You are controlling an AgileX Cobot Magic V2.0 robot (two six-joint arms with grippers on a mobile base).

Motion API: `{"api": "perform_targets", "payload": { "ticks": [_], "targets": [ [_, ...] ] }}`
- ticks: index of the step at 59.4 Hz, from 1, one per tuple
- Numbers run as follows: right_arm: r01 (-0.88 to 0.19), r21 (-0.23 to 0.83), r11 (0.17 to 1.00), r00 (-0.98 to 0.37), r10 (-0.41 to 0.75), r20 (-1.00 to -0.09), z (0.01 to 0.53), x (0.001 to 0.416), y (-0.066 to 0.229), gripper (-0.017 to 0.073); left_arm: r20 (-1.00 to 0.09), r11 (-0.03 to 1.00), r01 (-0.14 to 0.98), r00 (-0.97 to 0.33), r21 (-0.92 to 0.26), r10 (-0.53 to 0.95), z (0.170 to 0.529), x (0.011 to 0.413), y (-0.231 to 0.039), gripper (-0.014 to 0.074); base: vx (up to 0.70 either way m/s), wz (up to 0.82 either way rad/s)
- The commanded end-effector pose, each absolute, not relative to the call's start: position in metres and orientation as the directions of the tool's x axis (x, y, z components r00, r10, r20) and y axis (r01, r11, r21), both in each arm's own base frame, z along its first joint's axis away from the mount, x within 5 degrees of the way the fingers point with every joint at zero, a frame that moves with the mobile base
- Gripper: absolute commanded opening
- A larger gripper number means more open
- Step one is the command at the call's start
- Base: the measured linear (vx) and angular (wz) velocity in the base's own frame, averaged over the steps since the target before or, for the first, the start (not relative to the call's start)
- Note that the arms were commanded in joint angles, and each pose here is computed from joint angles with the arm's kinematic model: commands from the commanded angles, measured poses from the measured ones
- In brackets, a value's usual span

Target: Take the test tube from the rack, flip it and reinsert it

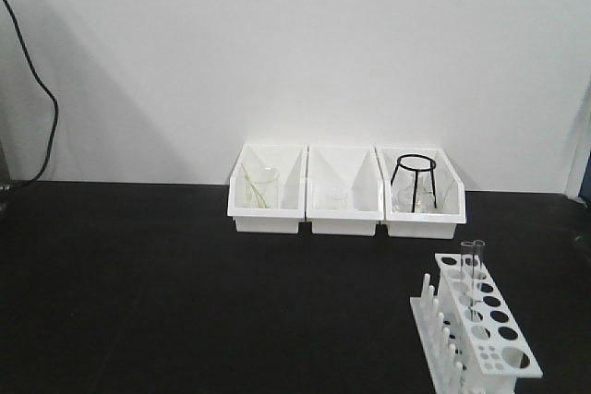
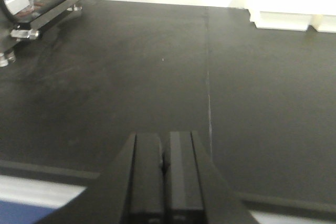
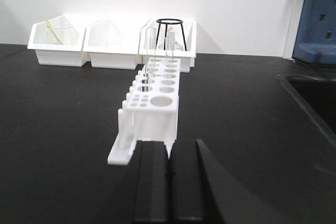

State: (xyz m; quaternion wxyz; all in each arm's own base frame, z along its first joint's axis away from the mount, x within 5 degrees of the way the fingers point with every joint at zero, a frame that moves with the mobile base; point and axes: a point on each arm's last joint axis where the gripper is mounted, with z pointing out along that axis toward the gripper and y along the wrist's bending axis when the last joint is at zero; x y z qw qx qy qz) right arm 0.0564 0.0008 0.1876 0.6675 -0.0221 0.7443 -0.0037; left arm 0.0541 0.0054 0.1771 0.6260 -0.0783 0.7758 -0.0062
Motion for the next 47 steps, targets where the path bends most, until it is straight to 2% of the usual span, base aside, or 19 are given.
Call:
{"api": "perform_targets", "payload": {
  "ticks": [1, 25, 47],
  "targets": [
    [-0.024, -0.043, 0.999, -0.023, -0.043, -0.999, 0.1947, 0.0561, 0.0010, -0.0012, -0.986, 0.989, -0.091, -0.110, -0.114, -0.124, 0.1855, 0.0549, 0.0046, -0.0006, 0.30, 0.02],
    [-0.024, -0.043, 0.999, -0.021, -0.043, -0.999, 0.1949, 0.0562, 0.0010, -0.0012, -0.986, 0.989, -0.091, -0.110, -0.114, -0.124, 0.1855, 0.0549, 0.0046, -0.0006, 0.24, -0.02],
    [-0.024, -0.043, 0.999, -0.020, -0.043, -0.999, 0.1950, 0.0562, 0.0010, -0.0012, -0.986, 0.989, -0.091, -0.110, -0.114, -0.124, 0.1855, 0.0549, 0.0046, -0.0006, 0.12, -0.05]
  ]
}}
